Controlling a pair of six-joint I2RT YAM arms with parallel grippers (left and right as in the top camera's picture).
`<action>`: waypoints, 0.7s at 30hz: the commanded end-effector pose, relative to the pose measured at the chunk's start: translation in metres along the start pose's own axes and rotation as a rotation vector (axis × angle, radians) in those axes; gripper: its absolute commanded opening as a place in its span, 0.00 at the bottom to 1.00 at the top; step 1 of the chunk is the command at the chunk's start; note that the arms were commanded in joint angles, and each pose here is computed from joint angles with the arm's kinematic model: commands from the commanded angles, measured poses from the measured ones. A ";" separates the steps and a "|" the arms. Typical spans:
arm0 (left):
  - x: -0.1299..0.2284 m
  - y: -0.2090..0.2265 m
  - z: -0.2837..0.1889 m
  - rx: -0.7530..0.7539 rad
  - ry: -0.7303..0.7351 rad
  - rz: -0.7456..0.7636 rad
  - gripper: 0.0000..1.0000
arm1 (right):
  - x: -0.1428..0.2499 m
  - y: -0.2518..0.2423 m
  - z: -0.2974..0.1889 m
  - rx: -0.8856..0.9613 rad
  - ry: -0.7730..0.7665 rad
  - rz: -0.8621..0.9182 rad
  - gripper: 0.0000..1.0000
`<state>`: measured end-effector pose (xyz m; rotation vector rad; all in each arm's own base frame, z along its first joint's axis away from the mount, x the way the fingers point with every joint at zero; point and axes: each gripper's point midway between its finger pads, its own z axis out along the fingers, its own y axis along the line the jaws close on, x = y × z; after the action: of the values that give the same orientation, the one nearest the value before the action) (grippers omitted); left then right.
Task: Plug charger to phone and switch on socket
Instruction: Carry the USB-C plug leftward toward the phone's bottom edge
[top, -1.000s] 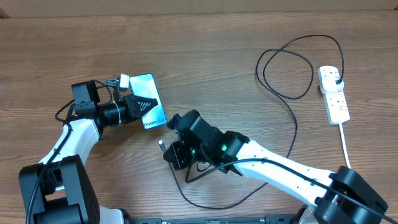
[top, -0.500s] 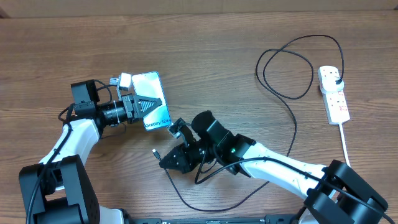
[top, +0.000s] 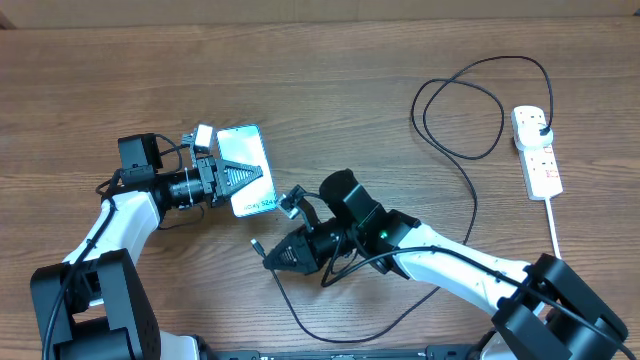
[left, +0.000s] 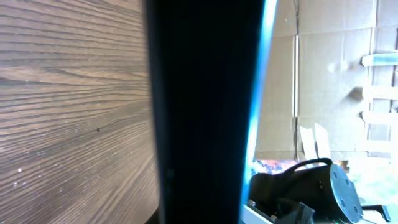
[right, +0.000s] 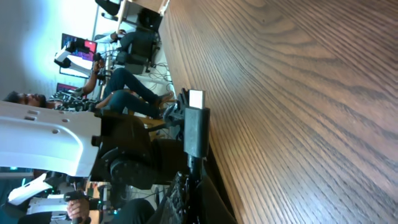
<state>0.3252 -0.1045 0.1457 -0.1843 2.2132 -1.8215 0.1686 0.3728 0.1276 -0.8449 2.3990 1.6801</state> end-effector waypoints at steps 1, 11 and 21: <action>-0.003 -0.004 -0.003 -0.013 -0.015 0.018 0.04 | -0.010 0.007 -0.008 0.024 -0.053 -0.066 0.04; -0.004 0.002 -0.002 -0.047 -0.024 0.003 0.04 | -0.021 -0.018 -0.013 0.148 -0.126 0.039 0.04; -0.003 0.002 -0.002 -0.048 -0.024 0.000 0.04 | -0.022 -0.036 -0.026 0.184 -0.138 0.180 0.04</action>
<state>0.3288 -0.1007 0.1340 -0.2316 2.2678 -1.7396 0.2077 0.3522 0.1083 -0.5062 2.5632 1.4815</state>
